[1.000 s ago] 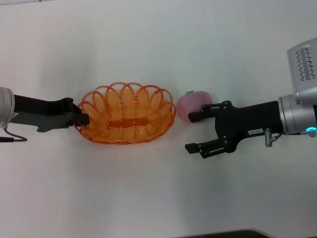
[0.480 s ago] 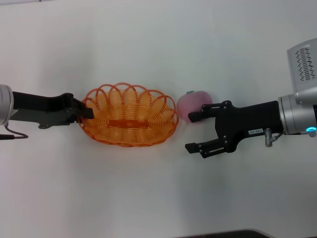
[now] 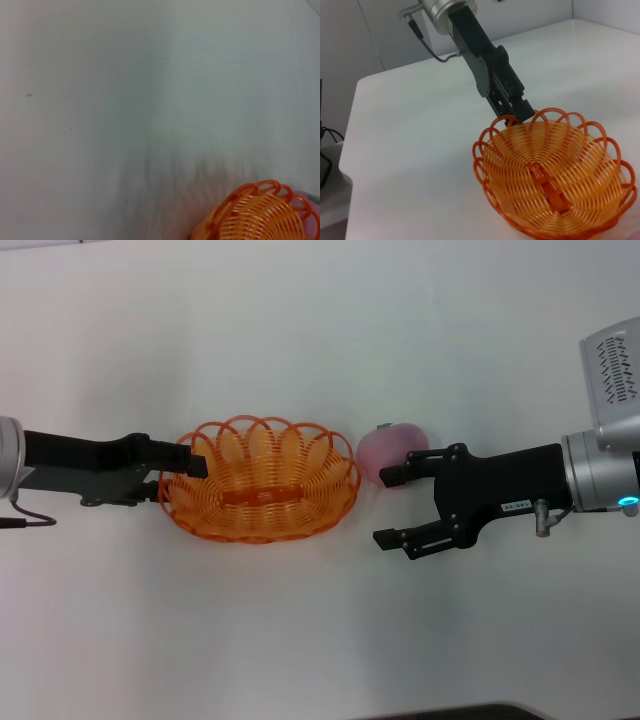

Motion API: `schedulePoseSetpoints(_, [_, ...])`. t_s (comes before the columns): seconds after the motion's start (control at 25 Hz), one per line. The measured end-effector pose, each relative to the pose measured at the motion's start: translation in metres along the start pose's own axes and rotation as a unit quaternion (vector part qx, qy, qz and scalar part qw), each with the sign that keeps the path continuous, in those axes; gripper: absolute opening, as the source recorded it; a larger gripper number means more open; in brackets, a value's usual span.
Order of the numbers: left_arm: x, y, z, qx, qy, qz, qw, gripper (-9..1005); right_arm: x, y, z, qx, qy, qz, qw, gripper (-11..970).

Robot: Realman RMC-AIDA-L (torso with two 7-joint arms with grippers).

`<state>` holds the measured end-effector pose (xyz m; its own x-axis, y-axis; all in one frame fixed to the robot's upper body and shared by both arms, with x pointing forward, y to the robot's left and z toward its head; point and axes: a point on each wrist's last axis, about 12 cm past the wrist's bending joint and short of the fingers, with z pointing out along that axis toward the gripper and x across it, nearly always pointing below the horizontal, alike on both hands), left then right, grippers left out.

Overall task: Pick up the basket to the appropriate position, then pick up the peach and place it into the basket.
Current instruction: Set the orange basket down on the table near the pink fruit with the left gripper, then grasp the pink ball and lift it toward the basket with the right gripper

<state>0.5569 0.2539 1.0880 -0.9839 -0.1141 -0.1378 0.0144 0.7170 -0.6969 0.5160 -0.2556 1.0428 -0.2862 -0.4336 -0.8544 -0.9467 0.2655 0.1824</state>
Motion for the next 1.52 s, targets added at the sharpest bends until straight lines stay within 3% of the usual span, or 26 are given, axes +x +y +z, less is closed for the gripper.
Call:
schedulePoseSetpoints(0.2, [0.0, 0.003, -0.002, -0.003, -0.002, 0.003, 1.0, 690, 0.0, 0.0, 0.0, -0.001, 0.0, 0.0, 1.0, 865])
schedulePoseSetpoints(0.44, [-0.001, 0.012, -0.013, -0.003, -0.011, 0.063, 0.998, 842, -0.001, 0.0, 0.001, -0.001, -0.004, 0.0, 1.0, 865])
schedulePoseSetpoints(0.64, [0.004, 0.026, -0.024, 0.029, -0.059, 0.119, 0.991, 842, -0.004, 0.0, 0.003, -0.002, -0.006, -0.002, 1.0, 864])
schedulePoseSetpoints(0.72, [0.006, 0.031, -0.03, 0.038, -0.079, 0.169, 0.982, 841, -0.005, -0.001, 0.004, -0.003, -0.007, -0.004, 1.0, 864])
schedulePoseSetpoints(0.92, [0.017, 0.035, -0.031, 0.04, -0.102, 0.329, 0.938, 841, -0.008, -0.003, 0.005, -0.004, -0.007, -0.008, 1.0, 864])
schedulePoseSetpoints(1.04, [0.025, 0.036, -0.025, 0.042, -0.116, 0.397, 0.91, 841, -0.008, -0.003, 0.005, -0.005, -0.007, -0.008, 1.0, 865])
schedulePoseSetpoints(1.28, [0.038, 0.039, -0.024, 0.058, -0.158, 0.468, 0.868, 842, -0.007, -0.002, 0.006, -0.006, -0.007, -0.005, 1.0, 864])
schedulePoseSetpoints(1.52, [0.077, 0.053, -0.031, 0.084, -0.205, 0.544, 0.81, 842, -0.006, -0.002, 0.006, -0.005, -0.007, -0.006, 1.0, 863])
